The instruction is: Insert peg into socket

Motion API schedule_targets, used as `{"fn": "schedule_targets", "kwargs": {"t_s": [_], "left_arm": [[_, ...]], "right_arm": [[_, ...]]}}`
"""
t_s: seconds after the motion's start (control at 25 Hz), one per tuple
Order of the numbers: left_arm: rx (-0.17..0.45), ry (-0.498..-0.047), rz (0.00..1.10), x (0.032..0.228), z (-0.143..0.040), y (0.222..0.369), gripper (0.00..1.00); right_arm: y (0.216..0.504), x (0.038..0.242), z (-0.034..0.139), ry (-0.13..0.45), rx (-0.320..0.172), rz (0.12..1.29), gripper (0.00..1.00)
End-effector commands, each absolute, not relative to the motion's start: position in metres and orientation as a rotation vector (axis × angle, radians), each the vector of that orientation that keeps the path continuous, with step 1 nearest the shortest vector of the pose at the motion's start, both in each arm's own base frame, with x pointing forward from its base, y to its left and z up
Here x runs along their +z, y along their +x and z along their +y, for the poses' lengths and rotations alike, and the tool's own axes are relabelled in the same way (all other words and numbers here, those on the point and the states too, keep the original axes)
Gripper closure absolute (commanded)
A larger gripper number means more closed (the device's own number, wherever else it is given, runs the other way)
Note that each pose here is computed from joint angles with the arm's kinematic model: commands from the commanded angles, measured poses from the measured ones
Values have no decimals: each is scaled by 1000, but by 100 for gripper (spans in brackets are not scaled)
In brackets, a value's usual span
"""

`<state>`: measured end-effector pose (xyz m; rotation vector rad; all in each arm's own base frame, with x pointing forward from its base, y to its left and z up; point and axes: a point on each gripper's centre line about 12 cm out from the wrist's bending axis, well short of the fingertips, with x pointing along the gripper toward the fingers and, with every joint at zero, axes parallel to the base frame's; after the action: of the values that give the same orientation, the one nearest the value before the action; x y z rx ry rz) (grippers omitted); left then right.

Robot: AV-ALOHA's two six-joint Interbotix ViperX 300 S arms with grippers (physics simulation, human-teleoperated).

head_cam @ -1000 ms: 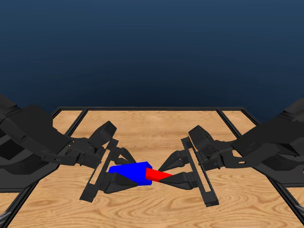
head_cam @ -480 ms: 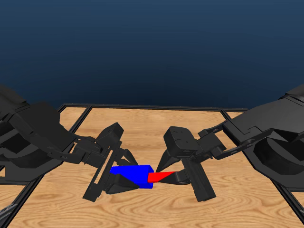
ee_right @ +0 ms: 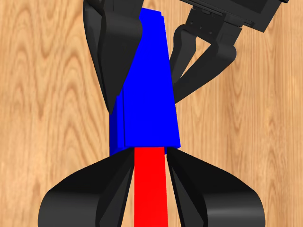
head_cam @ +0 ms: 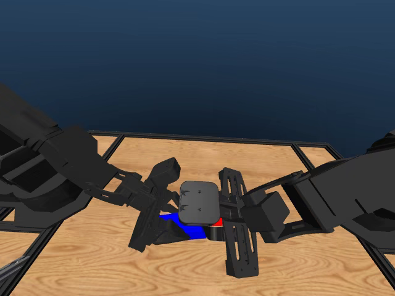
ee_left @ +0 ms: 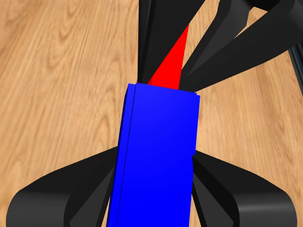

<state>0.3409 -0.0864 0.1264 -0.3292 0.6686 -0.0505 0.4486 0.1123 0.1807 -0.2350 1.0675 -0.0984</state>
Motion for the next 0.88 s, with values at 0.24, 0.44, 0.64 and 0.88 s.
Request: {"fn": "schedule_targets", "kwargs": {"t_s": [0.24, 0.44, 0.64, 0.88], "left_arm": [[-67, -348, 639, 138, -91, 343, 100], [-73, -358, 578, 145, -92, 345, 100], [-68, -364, 580, 140, -93, 339, 100], [-59, -371, 564, 138, -92, 335, 100]], "right_arm": [[468, 201, 114, -99, -106, 964, 100], [474, 197, 115, -10, -37, 892, 100], [459, 202, 99, 131, -3, 802, 0], [425, 188, 83, 208, -28, 843, 0]]}}
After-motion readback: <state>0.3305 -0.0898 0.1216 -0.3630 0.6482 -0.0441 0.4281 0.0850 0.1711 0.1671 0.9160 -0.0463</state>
